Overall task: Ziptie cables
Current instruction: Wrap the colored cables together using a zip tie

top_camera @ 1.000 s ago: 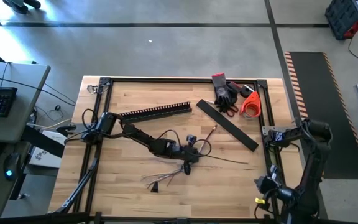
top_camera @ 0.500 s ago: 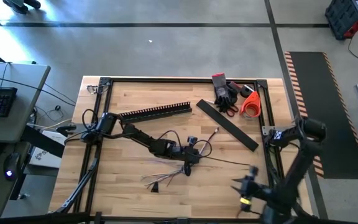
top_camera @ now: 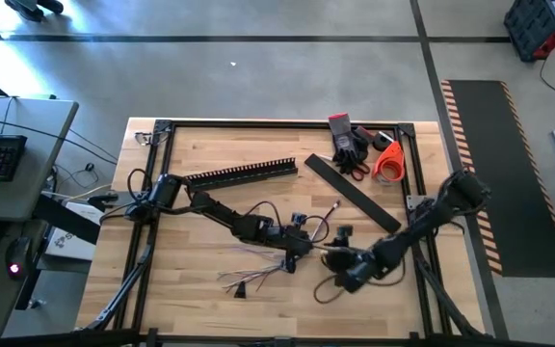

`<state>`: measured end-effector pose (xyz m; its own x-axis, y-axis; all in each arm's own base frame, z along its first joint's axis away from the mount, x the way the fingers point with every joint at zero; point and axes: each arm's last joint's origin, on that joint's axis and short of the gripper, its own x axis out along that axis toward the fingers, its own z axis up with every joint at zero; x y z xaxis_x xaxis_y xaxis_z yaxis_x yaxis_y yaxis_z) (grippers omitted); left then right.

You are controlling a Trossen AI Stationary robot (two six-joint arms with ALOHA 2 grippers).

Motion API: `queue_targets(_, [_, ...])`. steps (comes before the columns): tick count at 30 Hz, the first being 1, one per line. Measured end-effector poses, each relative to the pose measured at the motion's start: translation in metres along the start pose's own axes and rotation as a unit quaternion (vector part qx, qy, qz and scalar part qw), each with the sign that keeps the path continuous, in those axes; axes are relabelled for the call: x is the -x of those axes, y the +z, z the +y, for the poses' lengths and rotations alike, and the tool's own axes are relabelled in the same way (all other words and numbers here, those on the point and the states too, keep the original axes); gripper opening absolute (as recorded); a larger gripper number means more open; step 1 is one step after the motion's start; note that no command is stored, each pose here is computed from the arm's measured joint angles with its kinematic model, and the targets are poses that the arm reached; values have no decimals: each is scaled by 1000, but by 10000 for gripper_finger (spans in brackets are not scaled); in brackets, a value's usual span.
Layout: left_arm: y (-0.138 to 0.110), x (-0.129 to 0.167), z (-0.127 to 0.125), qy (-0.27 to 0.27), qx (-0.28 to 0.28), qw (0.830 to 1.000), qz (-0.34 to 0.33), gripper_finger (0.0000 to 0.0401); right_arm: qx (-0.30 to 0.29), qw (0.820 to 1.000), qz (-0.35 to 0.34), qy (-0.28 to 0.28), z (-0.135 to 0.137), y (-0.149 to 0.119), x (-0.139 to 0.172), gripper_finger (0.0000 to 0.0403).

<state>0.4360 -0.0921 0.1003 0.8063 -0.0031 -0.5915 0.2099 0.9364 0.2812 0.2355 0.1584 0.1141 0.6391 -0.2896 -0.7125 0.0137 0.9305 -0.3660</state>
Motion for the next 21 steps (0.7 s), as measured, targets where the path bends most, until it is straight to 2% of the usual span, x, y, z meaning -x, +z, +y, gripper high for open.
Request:
queue_targets(7, [0, 0, 0, 0, 4, 1000, -1, 0, 18, 999, 20, 27, -16, 7, -14, 117])
queue_targets(21, [1, 0, 0, 1, 18, 1000, -3, 0, 25, 997, 36, 56, -24, 9, -22, 55])
